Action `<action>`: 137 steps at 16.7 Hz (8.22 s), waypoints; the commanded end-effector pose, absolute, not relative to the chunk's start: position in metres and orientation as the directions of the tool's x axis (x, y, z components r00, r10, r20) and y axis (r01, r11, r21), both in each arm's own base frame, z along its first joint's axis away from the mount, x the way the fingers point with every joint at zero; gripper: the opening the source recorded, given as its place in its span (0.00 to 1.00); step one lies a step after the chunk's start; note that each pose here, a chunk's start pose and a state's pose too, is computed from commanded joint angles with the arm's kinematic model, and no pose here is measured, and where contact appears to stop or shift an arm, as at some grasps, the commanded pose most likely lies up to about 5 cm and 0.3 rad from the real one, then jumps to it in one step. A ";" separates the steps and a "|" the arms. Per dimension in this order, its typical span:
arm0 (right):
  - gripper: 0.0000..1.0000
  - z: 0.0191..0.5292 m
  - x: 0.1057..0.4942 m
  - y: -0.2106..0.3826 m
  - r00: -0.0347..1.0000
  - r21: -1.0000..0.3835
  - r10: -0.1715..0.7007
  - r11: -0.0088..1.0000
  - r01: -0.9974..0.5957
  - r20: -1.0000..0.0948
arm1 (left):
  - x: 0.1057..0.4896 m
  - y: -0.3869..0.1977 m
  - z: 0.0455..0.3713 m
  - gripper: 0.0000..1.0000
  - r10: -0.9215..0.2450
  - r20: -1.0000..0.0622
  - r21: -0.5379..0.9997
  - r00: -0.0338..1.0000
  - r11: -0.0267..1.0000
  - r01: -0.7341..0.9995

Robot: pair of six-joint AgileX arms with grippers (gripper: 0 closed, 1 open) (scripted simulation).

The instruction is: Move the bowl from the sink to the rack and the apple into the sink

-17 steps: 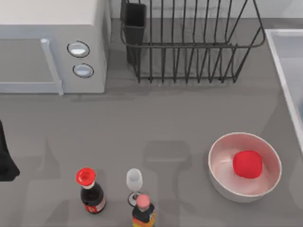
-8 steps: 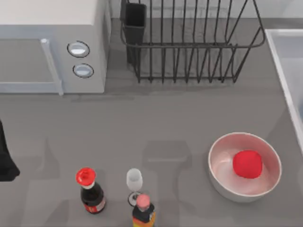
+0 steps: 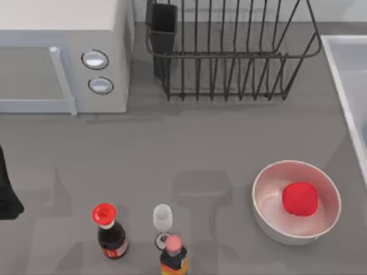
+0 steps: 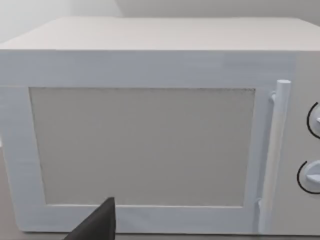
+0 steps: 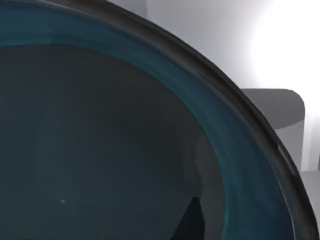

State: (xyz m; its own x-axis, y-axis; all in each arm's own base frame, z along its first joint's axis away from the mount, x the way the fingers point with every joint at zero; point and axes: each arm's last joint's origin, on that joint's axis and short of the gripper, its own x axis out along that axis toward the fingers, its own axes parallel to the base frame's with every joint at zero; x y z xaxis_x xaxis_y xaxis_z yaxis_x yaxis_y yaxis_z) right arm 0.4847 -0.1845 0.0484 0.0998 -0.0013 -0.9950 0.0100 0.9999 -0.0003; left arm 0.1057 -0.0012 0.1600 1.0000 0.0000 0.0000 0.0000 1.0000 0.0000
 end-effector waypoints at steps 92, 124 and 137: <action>0.08 0.219 0.382 0.262 1.000 0.000 -0.010 1.000 0.010 0.000 | 0.106 -0.001 0.160 1.00 0.000 0.000 0.000 1.000 1.000 0.000; 1.00 0.295 0.309 0.141 1.000 -0.003 -0.004 1.000 0.004 0.003 | 0.106 -0.001 0.160 1.00 0.000 0.000 0.000 1.000 1.000 0.000; 1.00 0.196 0.109 0.004 0.999 0.003 -0.002 1.000 0.002 0.048 | 0.106 -0.001 0.160 1.00 0.000 0.000 0.000 1.000 1.000 0.000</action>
State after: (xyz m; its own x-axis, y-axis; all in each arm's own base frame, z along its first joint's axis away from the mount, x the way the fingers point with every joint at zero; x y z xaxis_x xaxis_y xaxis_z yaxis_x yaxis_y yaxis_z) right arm 0.1087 0.0035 0.1962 0.9988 -0.0018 0.0482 0.0017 1.0000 0.0026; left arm 0.1057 -0.0012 0.1600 1.0000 0.0000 0.0000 0.0000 1.0000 0.0000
